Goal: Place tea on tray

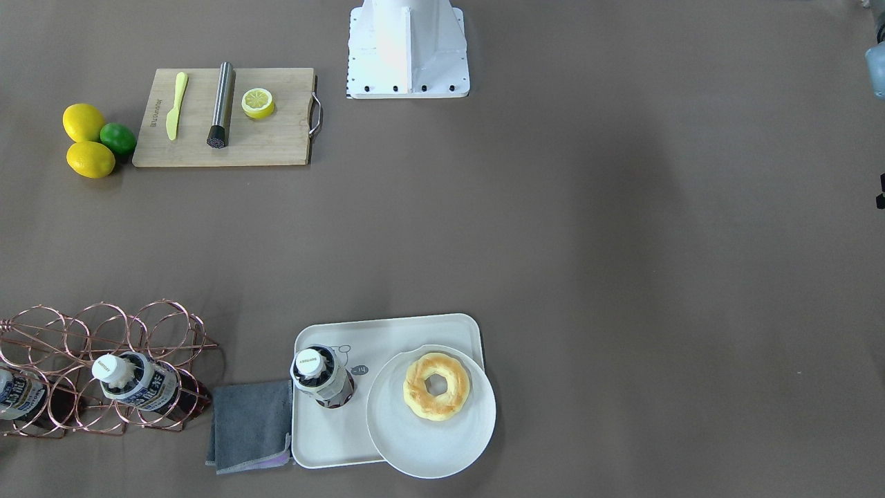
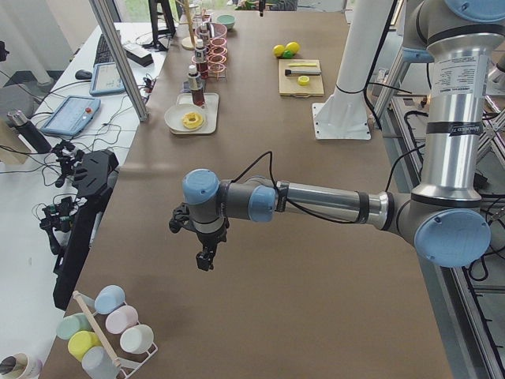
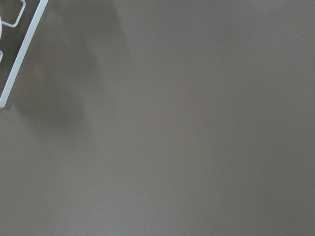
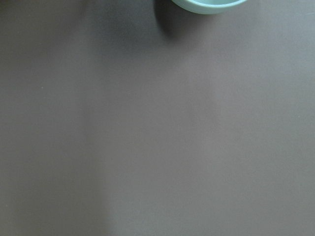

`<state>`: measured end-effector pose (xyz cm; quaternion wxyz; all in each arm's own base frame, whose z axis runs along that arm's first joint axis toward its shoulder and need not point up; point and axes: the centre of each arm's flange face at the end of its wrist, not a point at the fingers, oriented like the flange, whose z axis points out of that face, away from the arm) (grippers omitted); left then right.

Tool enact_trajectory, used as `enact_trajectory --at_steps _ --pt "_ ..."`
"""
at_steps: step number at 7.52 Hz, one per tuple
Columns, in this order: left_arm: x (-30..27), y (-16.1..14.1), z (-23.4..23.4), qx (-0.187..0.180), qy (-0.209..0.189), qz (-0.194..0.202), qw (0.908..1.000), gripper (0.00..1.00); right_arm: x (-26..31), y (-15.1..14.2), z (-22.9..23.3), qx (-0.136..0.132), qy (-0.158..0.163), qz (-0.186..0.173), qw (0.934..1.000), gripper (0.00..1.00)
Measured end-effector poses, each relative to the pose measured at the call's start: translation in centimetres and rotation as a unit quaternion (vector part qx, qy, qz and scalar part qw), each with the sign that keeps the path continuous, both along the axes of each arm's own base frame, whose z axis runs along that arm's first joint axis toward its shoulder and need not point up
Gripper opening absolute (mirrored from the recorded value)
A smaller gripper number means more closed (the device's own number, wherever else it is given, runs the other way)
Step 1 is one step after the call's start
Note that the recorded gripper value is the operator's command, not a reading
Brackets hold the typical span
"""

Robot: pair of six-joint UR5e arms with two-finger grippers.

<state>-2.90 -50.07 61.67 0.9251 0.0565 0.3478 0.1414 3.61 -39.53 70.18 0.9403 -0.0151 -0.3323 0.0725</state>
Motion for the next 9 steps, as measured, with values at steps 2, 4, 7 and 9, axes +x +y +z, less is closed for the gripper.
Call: enact_trajectory --at_steps 2,4,7,9 --pt "-1.5 1.4 1.3 -0.010 0.000 -0.006 0.9999 0.98 0.6 -0.1 -0.4 0.003 -0.001 0.007 1.0000 1.00" --pt "-1.6 1.3 1.4 -0.014 -0.002 -0.008 0.9999 0.98 1.0 -0.6 -1.2 -0.015 -0.001 0.013 0.9998 1.00" --pt "-1.5 2.2 2.5 -0.036 -0.004 -0.008 0.9993 0.98 1.2 -0.9 -3.4 -0.057 0.007 0.015 0.9982 1.00" --pt "-1.5 2.5 2.9 -0.042 -0.004 -0.008 0.9991 0.98 1.3 -0.5 -4.1 -0.071 0.014 0.016 0.9972 1.00"
